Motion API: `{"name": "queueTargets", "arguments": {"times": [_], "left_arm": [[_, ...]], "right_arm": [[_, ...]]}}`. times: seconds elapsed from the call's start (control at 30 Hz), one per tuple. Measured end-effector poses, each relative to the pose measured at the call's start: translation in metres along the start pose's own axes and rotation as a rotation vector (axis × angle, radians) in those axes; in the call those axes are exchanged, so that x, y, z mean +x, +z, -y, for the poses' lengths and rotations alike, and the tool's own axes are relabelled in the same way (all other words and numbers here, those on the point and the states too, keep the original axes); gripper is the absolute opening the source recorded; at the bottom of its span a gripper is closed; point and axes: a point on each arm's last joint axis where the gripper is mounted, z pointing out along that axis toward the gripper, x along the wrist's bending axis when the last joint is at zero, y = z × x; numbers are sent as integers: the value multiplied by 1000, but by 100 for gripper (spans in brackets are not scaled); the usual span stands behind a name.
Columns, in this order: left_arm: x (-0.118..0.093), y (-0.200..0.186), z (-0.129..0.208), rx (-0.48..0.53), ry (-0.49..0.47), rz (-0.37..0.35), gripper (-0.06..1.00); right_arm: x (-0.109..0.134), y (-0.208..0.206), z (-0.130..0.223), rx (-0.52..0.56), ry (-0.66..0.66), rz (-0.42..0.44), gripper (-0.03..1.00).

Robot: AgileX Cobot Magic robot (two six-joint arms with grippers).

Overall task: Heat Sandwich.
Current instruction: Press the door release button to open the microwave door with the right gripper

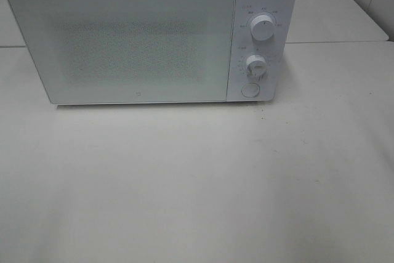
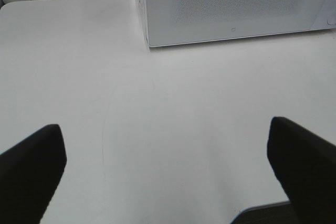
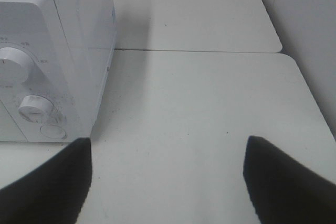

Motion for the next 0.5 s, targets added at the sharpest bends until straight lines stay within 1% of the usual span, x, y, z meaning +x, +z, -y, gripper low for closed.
{"name": "queueTargets", "arguments": {"times": [0.2,0.3,0.37,0.5], "left_arm": [[0,0,0,0,0,0,99],[0,0,0,0,0,0,99],[0,0,0,0,0,0,99],[0,0,0,0,0,0,99]], "right_arm": [[2,19,3,-10,7,-17,77],[6,34,16,-55,10,-44,77],[7,37,21,-60,10,-50,77],[11,50,37,-140,17,-86,77]]}}
